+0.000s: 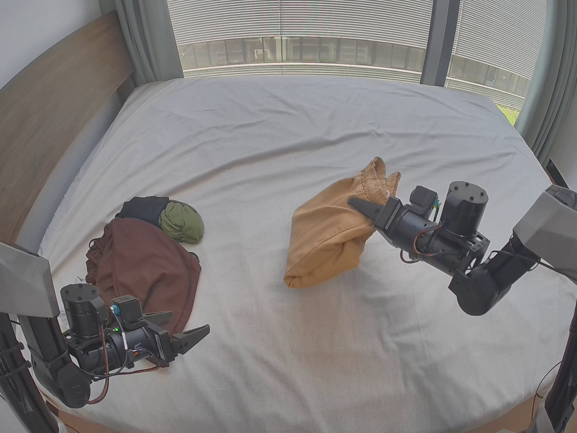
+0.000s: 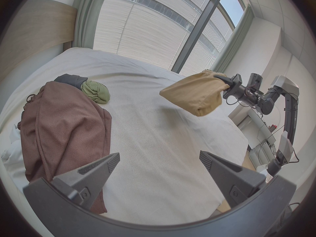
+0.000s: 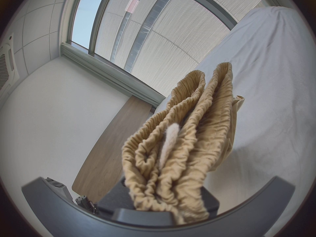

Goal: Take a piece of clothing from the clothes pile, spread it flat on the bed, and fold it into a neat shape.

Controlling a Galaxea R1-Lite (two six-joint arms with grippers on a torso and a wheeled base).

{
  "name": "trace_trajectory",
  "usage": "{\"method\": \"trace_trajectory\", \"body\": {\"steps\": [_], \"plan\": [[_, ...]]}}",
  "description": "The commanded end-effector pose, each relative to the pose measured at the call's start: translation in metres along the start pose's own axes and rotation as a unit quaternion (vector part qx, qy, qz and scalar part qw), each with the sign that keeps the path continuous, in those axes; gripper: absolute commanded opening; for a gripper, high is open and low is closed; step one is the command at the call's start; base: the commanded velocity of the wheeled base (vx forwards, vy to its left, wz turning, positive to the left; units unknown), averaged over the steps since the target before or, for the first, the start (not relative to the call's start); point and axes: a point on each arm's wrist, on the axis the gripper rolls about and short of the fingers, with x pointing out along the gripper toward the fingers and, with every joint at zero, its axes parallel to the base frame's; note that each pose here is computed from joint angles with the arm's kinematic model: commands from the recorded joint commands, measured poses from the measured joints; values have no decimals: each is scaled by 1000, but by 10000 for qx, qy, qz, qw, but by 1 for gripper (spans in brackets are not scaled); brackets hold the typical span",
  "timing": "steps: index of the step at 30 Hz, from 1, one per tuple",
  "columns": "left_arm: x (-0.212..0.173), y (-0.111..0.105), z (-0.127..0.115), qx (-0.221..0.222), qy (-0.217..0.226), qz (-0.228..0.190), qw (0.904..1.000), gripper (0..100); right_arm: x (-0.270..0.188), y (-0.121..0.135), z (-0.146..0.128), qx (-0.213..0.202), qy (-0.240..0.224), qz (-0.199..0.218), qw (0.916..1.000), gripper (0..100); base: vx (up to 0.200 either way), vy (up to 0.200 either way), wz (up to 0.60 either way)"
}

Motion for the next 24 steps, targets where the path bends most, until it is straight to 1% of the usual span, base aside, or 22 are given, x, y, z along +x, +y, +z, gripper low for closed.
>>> {"method": "trace_trajectory", "body": {"steps": [1, 5, 14, 21, 24], "plan": [[0, 0, -1, -9, 14, 2, 10000, 100, 22, -12, 18, -4, -54, 4, 10000, 0, 0, 0, 0], [0, 0, -1, -12, 21, 3, 10000, 100, 39, -24, 27, 21, -64, -107, 9999, 0, 0, 0, 0], [1, 1, -1, -21, 34, 4, 10000, 100, 61, -50, 19, 89, 34, -262, 9996, 0, 0, 0, 0], [2, 2, -3, -38, 66, 16, 10000, 100, 74, -52, 21, 81, 30, -236, 9997, 0, 0, 0, 0], [2, 2, -3, -41, 73, 17, 10000, 100, 82, -44, 31, 35, -24, -148, 9999, 0, 0, 0, 0]]}}
